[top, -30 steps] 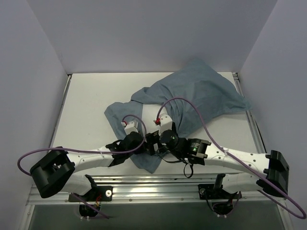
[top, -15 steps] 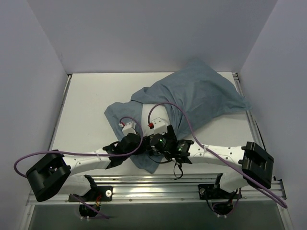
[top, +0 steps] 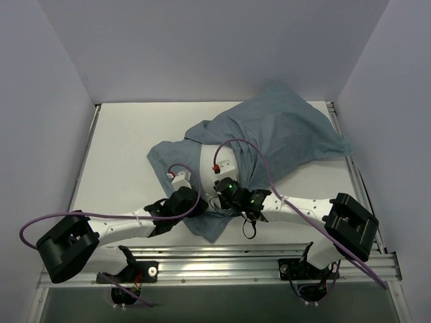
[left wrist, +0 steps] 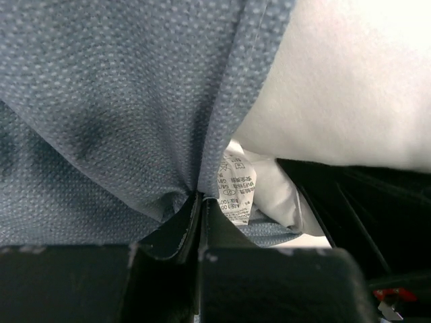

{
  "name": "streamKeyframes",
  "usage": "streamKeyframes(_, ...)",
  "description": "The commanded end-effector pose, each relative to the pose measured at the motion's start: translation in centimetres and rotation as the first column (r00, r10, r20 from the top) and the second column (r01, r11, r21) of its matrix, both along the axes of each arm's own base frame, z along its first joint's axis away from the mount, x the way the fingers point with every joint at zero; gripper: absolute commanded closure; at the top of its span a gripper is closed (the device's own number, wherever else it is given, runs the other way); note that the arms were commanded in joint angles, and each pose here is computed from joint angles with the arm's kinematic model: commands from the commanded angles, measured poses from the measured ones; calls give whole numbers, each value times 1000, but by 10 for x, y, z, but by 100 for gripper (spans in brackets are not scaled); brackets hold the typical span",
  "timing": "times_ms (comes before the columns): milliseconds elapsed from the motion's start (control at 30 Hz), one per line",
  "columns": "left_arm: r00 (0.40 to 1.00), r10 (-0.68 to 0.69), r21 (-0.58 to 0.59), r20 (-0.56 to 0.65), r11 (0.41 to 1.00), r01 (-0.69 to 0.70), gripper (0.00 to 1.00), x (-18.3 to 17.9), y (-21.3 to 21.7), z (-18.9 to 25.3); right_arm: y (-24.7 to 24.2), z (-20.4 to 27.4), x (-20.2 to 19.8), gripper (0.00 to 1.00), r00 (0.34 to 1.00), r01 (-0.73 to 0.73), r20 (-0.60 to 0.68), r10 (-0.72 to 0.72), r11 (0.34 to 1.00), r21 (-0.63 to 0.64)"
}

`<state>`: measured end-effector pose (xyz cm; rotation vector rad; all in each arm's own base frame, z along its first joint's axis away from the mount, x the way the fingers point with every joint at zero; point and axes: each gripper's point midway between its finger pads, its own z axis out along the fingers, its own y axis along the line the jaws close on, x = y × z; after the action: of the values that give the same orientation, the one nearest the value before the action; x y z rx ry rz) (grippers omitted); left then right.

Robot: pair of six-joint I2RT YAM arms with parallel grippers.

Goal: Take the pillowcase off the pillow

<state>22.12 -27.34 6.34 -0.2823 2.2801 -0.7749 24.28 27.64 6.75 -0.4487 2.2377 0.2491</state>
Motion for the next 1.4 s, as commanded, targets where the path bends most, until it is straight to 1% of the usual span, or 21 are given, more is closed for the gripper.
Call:
streamKeyframes(0, 1000, -10, -44, 28, 999, 11, 98, 4, -9, 14, 16, 8, 12, 93, 1000, -19, -3, 19, 997, 79)
streamKeyframes(33, 999, -12, -47, 30, 999, 14, 98, 5, -10, 15, 22, 14, 15, 100, 1000, -26, 5, 25, 993, 114)
streamKeyframes(167, 999, -40, -57, 33, 997, 42, 98, 3, -15, 18, 44, 46, 37, 100, 1000, 1, 17, -6, 959, 282)
streamKeyframes(267, 997, -73, -74, 35, 994, 76, 98, 1, -23, 23, 56, 80, 61, 100, 997, 34, 53, -61, 915, 403)
streamKeyframes(333, 995, -92, -84, 42, 992, 95, 98, -1, -29, 28, 64, 105, 78, 100, 992, 55, 76, -104, 873, 485)
streamKeyframes(400, 993, -106, -80, 50, 991, 109, 98, -2, -34, 30, 68, 120, 90, 100, 987, 70, 85, -136, 842, 535)
streamKeyframes(433, 992, -112, -72, 51, 991, 116, 98, -3, -34, 30, 71, 135, 101, 100, 982, 79, 93, -162, 812, 579)
streamKeyframes(533, 993, -111, -60, 50, 992, 114, 98, -3, -36, 30, 75, 153, 117, 100, 979, 90, 87, -187, 765, 638)
streamKeyframes(700, 995, -85, -37, 42, 996, 87, 98, -3, -28, 23, 78, 214, 131, 100, 973, 48, 119, -196, 682, 730)
streamKeyframes(833, 999, -47, -29, 15, 998, 47, 98, -1, -24, 17, 75, 245, 131, 100, 976, 24, 132, -173, 687, 726)
streamKeyframes(900, 1000, -7, -5, -3, 1000, 7, 98, -1, -15, 13, 73, 259, 118, 100, 982, -20, 143, -121, 693, 721)
streamKeyframes(933, 1000, 25, -7, -9, 1000, -26, 98, 1, -10, 14, 70, 254, 111, 100, 986, -13, 126, -105, 714, 700)
streamKeyframes(967, 998, 64, 5, 0, 998, -64, 98, 5, -2, 14, 71, 251, 100, 100, 992, -41, 113, -50, 726, 686)
streamKeyframes(1000, 996, 88, 21, -9, 996, -88, 98, 4, 5, 12, 63, 253, 89, 100, 992, -62, 124, -27, 746, 663)
streamKeyframes(1067, 987, 164, 16, 3, 986, -164, 98, 9, 20, 15, 47, 234, 70, 100, 997, -50, 80, 2, 794, 606)
streamKeyframes(1100, 982, 190, 44, -9, 981, -189, 98, 7, 30, 10, 32, 238, 54, 100, 996, -73, 91, 24, 811, 580)
streamKeyframes(1133, 974, 227, 35, -12, 973, -226, 98, 7, 39, 11, 22, 223, 43, 100, 997, -70, 74, 35, 834, 547)
streamKeyframes(1167, 965, 261, 53, -7, 964, -261, 98, 8, 49, 8, 12, 216, 33, 100, 997, -67, 58, 43, 853, 518)
streamKeyframes(1233, 950, 312, 38, -13, 950, -311, 98, 10, 61, 8, -19, 205, 10, 100, 999, -49, 43, 34, 890, 453)
streamKeyframes(1300, 942, 334, 54, -36, 942, -332, 98, 7, 71, -3, -42, 199, -9, 100, 999, -35, 28, 25, 908, 417)
streamKeyframes(1367, 935, 351, 52, -54, 936, -349, 98, 8, 78, -7, -53, 177, -22, 100, 999, -31, -10, 38, 925, 379)
